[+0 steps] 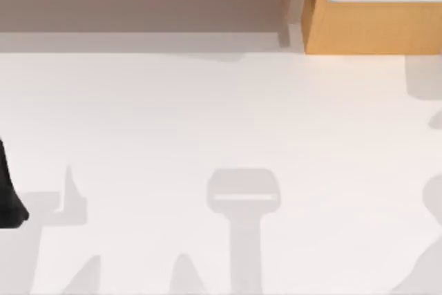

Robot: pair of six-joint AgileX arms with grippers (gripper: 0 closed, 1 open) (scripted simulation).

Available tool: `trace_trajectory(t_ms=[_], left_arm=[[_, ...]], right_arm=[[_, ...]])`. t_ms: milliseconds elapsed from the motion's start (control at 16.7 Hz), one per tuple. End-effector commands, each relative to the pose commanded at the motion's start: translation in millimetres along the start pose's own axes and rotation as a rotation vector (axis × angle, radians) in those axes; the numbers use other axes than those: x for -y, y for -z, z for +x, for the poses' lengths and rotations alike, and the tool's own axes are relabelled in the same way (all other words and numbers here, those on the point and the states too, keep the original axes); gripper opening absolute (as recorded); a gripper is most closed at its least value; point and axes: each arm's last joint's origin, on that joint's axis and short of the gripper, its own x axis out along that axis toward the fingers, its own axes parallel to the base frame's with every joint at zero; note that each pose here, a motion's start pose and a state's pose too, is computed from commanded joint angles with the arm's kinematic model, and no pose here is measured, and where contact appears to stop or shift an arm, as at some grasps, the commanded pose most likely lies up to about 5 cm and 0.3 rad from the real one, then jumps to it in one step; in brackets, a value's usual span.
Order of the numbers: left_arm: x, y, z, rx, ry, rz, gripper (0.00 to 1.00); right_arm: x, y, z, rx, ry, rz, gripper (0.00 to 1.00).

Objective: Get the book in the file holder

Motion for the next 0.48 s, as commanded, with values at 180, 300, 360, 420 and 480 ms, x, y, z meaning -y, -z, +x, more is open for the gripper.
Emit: trace_trajectory(t_ms=[180, 300, 360, 420, 480], left_arm=[[0.0, 0.0, 0.0, 0.000, 0.000, 0.000, 1.00], [0.0, 0.0, 0.0, 0.000, 0.000, 0.000, 1.00], [0.0, 0.0, 0.0, 0.000, 0.000, 0.000, 1.00], [0.0, 0.0, 0.0, 0.000, 0.000, 0.000, 1.00], [0.0, 0.0, 0.0, 0.000, 0.000, 0.000, 1.00]], right_arm=[[-2.8, 0.1, 14.7, -0.002, -0.004, -0.002, 0.00], [-1.2, -1.4, 24.1, 0.003, 0.003, 0.003, 0.00], [-0.6, -2.0, 25.9, 0.005, 0.005, 0.004, 0.00], [-0.6, -2.0, 26.0, 0.005, 0.005, 0.004, 0.00], [-0.6, -2.0, 26.0, 0.005, 0.005, 0.004, 0.00]])
